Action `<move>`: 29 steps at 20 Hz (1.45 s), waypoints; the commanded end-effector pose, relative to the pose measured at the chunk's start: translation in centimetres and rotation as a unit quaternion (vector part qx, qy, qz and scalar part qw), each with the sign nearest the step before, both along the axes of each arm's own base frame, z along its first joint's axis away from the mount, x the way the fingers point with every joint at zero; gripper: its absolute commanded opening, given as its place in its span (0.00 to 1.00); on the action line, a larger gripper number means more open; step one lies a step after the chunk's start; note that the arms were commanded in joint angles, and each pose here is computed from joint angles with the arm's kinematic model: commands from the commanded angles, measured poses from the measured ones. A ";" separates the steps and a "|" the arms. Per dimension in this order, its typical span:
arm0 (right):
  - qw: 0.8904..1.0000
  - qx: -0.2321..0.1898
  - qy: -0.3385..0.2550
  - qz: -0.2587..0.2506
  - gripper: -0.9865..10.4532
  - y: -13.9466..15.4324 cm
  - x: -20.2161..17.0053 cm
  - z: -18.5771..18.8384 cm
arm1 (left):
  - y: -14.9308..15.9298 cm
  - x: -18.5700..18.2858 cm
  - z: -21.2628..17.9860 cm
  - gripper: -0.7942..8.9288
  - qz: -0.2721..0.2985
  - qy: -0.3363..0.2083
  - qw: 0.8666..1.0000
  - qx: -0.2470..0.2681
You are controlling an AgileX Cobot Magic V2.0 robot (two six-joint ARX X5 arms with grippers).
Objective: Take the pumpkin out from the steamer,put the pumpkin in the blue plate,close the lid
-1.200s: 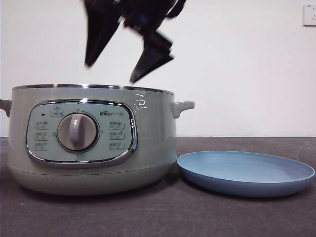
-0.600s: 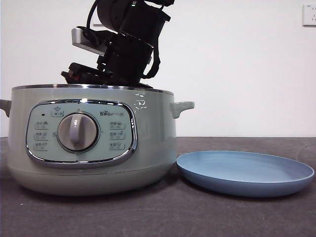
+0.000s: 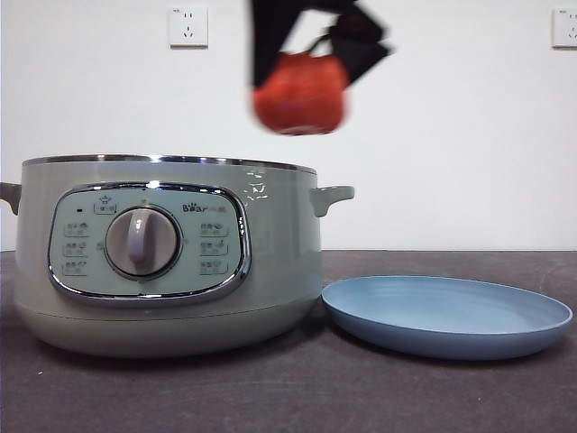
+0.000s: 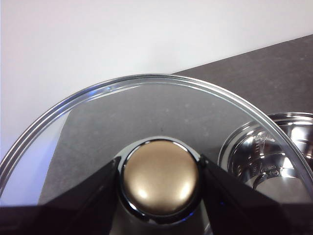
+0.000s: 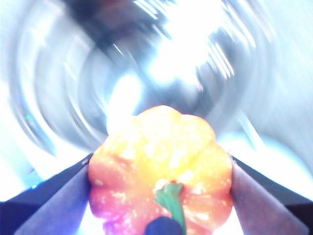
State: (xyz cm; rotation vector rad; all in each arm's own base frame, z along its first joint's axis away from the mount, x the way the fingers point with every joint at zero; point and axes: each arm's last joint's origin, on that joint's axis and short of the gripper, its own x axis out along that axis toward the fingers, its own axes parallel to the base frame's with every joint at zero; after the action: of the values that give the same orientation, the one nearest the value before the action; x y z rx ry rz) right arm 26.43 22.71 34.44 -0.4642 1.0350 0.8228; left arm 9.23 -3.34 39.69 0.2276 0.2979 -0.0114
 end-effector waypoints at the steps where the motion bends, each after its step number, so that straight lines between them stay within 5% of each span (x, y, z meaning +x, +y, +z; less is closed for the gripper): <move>1: 0.995 -0.027 0.030 -0.090 0.08 -3.1 0.1 0.5 | -0.1 0.0 0.7 0.07 -0.012 -0.024 1.000 -0.011; 5: 0.968 -0.090 -0.010 -0.235 0.08 -7.4 -0.3 -0.7 | -0.6 0.9 0.5 0.07 -0.026 -0.012 1.000 -0.010; 7: 0.963 -0.074 -0.026 -0.259 0.08 -8.7 -0.8 -2.3 | -0.8 1.1 0.4 0.07 -0.038 -0.007 0.999 -0.012; 15: 0.969 0.007 -0.046 -0.244 0.08 -8.7 -1.3 -11.7 | -0.9 1.2 0.6 0.07 -0.049 -0.014 0.999 -0.021; 21: 0.972 -0.029 -0.002 -0.234 0.10 -7.8 0.2 -15.8 | -0.9 1.2 0.6 0.07 -0.049 -0.014 0.998 -0.021; 27: 0.968 -0.036 0.010 -0.247 0.56 -7.6 0.5 -16.8 | -1.0 1.2 0.6 0.07 -0.053 -0.013 0.998 -0.022; 29: 0.968 -0.037 0.011 -0.247 0.58 -7.6 0.4 -16.8 | -1.0 1.2 0.6 0.07 -0.061 -0.013 0.998 -0.025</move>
State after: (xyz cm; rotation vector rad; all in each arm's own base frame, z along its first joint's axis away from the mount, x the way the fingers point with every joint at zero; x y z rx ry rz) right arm 27.00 15.16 18.25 -0.2426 1.1137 0.3594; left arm 10.71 -4.52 39.47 0.2158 0.3220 -0.1411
